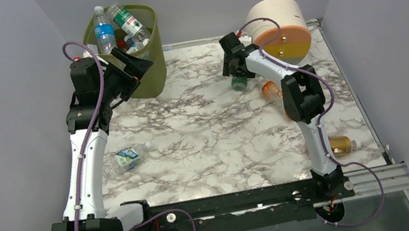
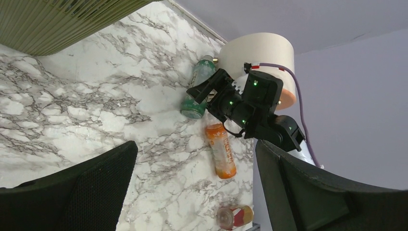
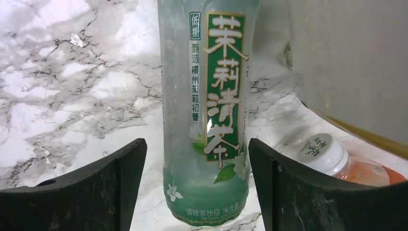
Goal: Put the plastic bottles in the bin
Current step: Pick up the plastic bottle at the center of the board.
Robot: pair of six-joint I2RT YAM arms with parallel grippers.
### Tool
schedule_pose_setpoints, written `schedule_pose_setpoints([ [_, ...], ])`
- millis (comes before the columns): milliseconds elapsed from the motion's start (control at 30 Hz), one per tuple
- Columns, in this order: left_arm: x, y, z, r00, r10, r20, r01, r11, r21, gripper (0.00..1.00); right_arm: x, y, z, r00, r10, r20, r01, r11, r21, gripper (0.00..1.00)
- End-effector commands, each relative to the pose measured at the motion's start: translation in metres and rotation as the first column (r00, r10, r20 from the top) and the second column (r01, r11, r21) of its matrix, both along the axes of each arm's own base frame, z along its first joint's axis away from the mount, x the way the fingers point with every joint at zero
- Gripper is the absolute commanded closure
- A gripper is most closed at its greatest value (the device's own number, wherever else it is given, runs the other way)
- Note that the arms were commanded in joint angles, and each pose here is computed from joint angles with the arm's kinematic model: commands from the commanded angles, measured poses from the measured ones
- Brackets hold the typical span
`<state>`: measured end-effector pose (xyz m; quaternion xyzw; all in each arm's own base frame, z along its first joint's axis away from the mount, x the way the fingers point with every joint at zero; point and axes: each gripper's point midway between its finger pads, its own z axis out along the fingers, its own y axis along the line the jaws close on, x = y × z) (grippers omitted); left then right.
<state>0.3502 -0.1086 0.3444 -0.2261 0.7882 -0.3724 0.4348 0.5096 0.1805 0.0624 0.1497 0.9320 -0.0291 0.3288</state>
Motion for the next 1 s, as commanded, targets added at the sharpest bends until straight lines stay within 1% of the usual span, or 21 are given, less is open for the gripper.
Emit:
schedule_pose_setpoints([
  [0,-0.006,-0.002,0.003,1.000,-0.019,0.014,0.019,1.000,-0.001,0.01,0.003,-0.006,-0.015,1.000,0.003,-0.029,-0.003,1.000,-0.005,0.21],
  [267,-0.007,-0.004,-0.007,0.999,-0.034,-0.029,0.034,0.999,-0.001,0.01,-0.011,-0.003,-0.031,0.995,0.049,-0.082,-0.048,0.999,0.011,0.20],
  [333,-0.007,-0.004,-0.007,0.999,-0.034,-0.030,0.034,0.999,-0.001,0.01,-0.012,-0.002,-0.032,0.994,0.062,-0.087,-0.061,0.998,0.015,0.22],
  [400,-0.007,-0.005,-0.007,0.999,-0.037,-0.032,0.037,0.999,-0.001,0.01,-0.012,0.001,-0.032,0.993,0.080,-0.090,-0.078,0.997,0.024,0.27],
  [533,-0.005,-0.006,-0.007,0.999,-0.039,-0.037,0.039,0.999,-0.005,0.01,-0.013,0.005,-0.027,0.990,0.109,-0.088,-0.106,0.994,0.036,0.45],
  [600,-0.005,-0.005,-0.007,0.999,-0.038,-0.037,0.038,0.999,-0.005,0.01,-0.014,0.009,-0.023,0.986,0.140,-0.086,-0.137,0.990,0.042,0.48],
  [700,-0.006,-0.006,-0.006,0.998,-0.043,-0.037,0.043,0.999,-0.007,0.01,-0.020,0.018,-0.009,0.981,0.180,-0.076,-0.177,0.983,0.043,0.48],
  [800,-0.008,-0.009,-0.009,0.997,-0.058,-0.051,0.058,0.998,-0.016,0.01,-0.030,0.031,0.015,0.971,0.233,-0.049,-0.231,0.972,0.047,0.48],
  [967,-0.012,-0.017,-0.011,0.992,-0.106,-0.075,0.102,0.993,-0.051,0.01,-0.058,0.052,0.056,0.944,0.329,-0.005,-0.327,0.940,0.092,0.48],
])
